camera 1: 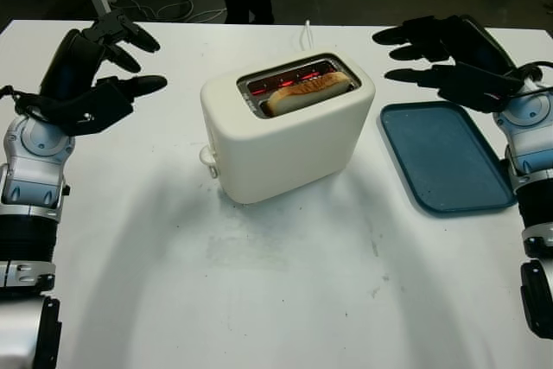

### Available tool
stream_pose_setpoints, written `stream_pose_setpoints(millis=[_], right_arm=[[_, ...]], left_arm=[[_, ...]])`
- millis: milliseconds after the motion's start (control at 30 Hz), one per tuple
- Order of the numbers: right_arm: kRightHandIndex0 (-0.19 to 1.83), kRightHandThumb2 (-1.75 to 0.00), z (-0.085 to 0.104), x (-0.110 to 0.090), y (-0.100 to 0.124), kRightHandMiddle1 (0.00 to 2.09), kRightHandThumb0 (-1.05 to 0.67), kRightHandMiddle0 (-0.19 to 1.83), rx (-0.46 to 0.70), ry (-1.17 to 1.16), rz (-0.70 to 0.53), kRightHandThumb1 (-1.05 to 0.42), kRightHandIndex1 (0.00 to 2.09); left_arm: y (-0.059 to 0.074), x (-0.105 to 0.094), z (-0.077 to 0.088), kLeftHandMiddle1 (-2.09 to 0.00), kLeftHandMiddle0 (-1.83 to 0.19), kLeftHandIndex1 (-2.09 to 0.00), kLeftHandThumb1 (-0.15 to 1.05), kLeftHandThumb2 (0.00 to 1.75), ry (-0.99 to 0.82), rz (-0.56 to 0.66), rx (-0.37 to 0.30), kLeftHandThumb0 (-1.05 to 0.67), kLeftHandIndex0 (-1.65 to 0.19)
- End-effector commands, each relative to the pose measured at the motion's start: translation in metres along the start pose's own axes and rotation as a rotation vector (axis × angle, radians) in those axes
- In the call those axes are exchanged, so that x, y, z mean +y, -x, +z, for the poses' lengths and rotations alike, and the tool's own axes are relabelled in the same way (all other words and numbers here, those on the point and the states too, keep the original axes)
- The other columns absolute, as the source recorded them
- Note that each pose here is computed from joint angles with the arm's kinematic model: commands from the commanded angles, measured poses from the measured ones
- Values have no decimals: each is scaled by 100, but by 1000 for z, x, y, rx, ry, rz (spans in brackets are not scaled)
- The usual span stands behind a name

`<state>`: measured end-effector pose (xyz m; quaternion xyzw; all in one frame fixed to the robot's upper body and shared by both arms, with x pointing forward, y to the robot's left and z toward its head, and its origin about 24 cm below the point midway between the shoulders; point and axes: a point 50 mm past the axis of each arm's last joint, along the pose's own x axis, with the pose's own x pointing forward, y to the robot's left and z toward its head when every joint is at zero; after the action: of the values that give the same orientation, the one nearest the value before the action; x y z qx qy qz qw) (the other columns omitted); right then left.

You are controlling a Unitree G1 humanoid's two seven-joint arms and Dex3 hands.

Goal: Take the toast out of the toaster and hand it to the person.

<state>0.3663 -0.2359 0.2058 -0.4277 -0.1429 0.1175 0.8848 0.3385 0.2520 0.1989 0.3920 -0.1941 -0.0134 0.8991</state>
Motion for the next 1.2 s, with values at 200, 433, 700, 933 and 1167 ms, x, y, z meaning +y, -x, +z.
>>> stream_pose_setpoints(millis=[200,433,700,933,1167], right_arm=[[82,-2,-3,1,2,0,-41,75,-6,-7,-14,-92,1],[81,-2,-3,0,2,0,-41,74,5,4,-12,-92,0],[81,-3,-4,-1,3,0,-42,75,-3,-12,-22,-92,0],[79,-3,-5,0,3,0,-43,73,-6,-18,-19,-92,0],[80,-1,-1,-3,1,1,-42,74,-27,-25,-27,-90,1]], left_arm=[[1,1,0,-133,-42,-121,92,3,-1,2,3,-90,-35],[0,-2,0,-134,-42,-122,92,4,16,-5,8,-91,-36],[-1,-2,0,-135,-42,-122,92,4,19,-1,4,-91,-35],[-1,-2,0,-135,-41,-123,92,5,11,-7,10,-92,-35],[-2,-2,0,-136,-40,-123,92,4,17,-6,11,-92,-35]])
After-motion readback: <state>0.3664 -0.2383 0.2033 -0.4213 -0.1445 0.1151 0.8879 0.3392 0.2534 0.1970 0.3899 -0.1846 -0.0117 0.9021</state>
